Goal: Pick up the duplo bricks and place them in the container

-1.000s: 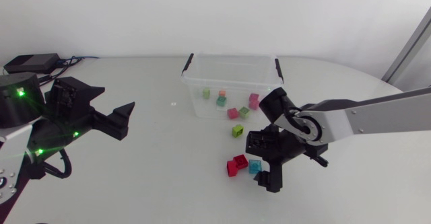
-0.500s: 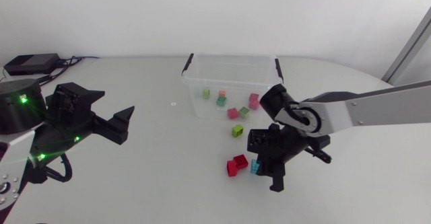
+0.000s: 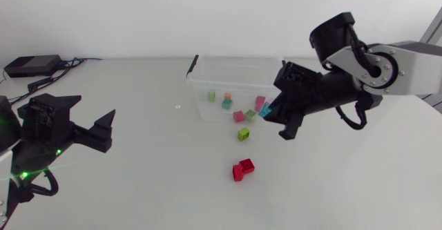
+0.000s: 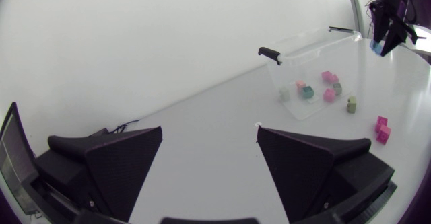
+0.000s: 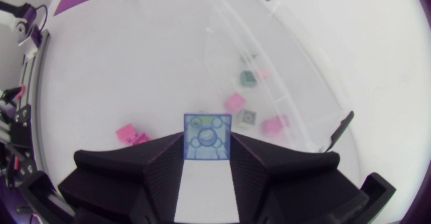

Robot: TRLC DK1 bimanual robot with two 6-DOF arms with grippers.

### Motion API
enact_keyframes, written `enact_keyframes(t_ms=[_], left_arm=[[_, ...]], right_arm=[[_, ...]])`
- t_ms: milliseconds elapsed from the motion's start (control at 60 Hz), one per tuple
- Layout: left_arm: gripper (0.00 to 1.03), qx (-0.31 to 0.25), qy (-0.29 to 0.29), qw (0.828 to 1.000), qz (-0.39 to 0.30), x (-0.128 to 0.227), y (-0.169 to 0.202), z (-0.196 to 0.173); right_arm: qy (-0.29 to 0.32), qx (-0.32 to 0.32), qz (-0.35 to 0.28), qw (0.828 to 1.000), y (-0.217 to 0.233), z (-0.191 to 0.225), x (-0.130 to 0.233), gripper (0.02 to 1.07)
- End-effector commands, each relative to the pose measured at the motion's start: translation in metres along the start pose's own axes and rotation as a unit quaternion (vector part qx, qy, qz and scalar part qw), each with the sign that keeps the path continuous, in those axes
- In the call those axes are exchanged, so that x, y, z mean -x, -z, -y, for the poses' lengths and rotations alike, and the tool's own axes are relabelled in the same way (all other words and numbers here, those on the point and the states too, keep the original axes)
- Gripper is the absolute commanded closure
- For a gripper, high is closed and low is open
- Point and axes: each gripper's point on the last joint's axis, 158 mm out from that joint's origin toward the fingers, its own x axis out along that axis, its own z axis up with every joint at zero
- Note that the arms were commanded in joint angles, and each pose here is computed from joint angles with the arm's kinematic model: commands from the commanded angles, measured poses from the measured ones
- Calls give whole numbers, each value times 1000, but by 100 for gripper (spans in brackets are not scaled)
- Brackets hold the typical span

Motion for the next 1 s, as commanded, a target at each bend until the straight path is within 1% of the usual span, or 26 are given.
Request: enact_keyframes(t_ms=[0,117,217,317,400,483,517,567,600,667,683,700,767,783,883,983], left_arm=[[5,-17,-12,1000,0,6,10,-3],[5,-22,-24,999,10,16,11,-7],[5,-20,-39,999,19,23,10,-14],[5,-19,-41,999,6,24,18,-13],[5,-15,-65,998,-4,25,22,-23],[5,-14,-77,997,-9,26,24,-28],[5,-12,-80,997,-10,27,25,-30],[5,-11,-85,996,-7,29,25,-32],[5,-9,-89,996,-1,31,25,-32],[5,-6,-96,995,15,36,21,-33],[5,-6,-96,995,15,36,21,-33],[5,-6,-99,995,21,39,21,-33],[6,-6,-104,994,33,43,21,-33],[6,-7,-106,994,39,45,19,-33],[6,-3,-109,993,50,49,16,-33],[6,6,-113,992,62,53,16,-32]], right_arm=[[24,-28,30,999,-20,18,8,82],[70,-63,77,993,-47,55,13,82],[102,-85,97,986,-59,79,13,82],[126,-104,98,982,-62,98,0,82],[146,-115,94,978,-61,114,-14,81],[147,-124,82,978,-58,121,-31,79],[158,-128,81,976,-56,127,-35,74],[177,-127,84,972,-56,136,-41,60],[184,-128,78,972,-55,139,-45,49],[190,-134,78,969,-57,144,-47,20],[191,-135,78,969,-57,144,-46,19],[194,-143,80,967,-58,146,-44,13],[211,-160,85,961,-60,152,-33,10],[218,-166,90,957,-62,153,-25,8],[236,-169,96,952,-62,151,-3,7],[237,-180,91,950,-55,135,15,7]])
